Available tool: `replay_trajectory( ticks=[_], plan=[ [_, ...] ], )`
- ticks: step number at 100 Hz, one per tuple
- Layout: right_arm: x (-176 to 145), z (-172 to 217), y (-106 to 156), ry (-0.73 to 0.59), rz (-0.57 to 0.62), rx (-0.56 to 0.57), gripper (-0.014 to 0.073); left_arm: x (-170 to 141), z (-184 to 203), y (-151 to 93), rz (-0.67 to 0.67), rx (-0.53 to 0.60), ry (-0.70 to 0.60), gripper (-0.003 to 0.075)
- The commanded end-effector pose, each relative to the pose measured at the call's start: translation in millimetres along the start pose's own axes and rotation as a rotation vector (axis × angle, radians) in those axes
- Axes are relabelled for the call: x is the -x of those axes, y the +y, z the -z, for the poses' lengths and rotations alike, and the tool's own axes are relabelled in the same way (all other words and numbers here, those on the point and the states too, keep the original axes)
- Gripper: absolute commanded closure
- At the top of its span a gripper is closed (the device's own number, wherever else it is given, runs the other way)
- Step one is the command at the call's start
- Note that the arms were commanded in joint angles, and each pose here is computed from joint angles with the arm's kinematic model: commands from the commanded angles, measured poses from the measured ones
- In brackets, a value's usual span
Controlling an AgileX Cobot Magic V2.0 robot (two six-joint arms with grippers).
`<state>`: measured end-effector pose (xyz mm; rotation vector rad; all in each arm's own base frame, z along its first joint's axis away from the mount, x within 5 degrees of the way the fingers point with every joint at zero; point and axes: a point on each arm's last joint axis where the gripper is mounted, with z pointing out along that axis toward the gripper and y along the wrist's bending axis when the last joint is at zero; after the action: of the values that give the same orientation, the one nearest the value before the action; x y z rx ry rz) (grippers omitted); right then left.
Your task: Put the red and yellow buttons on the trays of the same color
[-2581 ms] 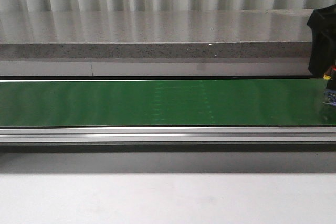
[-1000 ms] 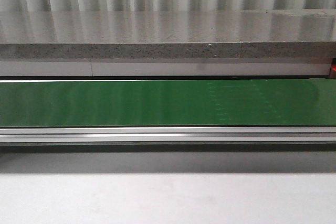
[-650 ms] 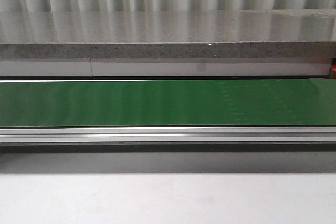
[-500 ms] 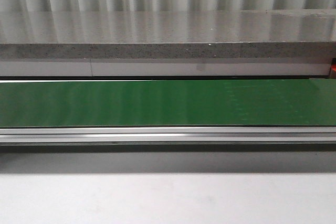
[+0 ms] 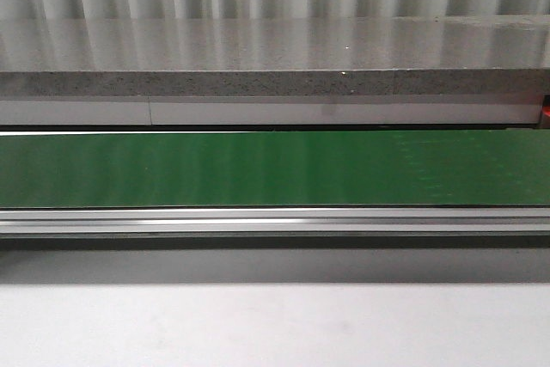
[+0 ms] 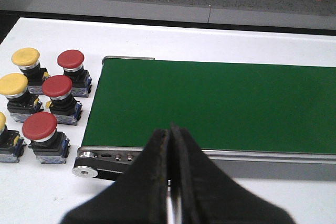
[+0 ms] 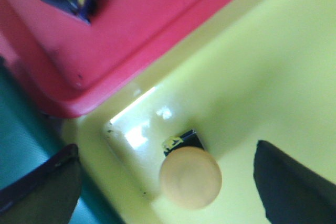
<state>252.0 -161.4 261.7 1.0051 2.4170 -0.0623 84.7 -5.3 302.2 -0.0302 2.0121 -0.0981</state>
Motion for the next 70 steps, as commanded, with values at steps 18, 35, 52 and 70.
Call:
replay_trajectory(
  ticks=[18,35,52,70],
  plan=[
    [-3,83,34,-0.256,0.122,0.125,-0.0060,14,4,-2,0.005,-0.020,-0.096,0.0740],
    [-26,112,74,-0.307,0.333,0.249,-0.0060,14,4,-2,0.005,-0.020,-0.096,0.0740],
    [-52,131,96,-0.324,0.461,0.352,-0.0060,14,4,-2,0.005,-0.020,-0.096,0.0740],
    [-83,139,92,-0.324,0.515,0.405,-0.0060,14,4,-2,0.005,-0.020,-0.096,0.0740]
  ],
)
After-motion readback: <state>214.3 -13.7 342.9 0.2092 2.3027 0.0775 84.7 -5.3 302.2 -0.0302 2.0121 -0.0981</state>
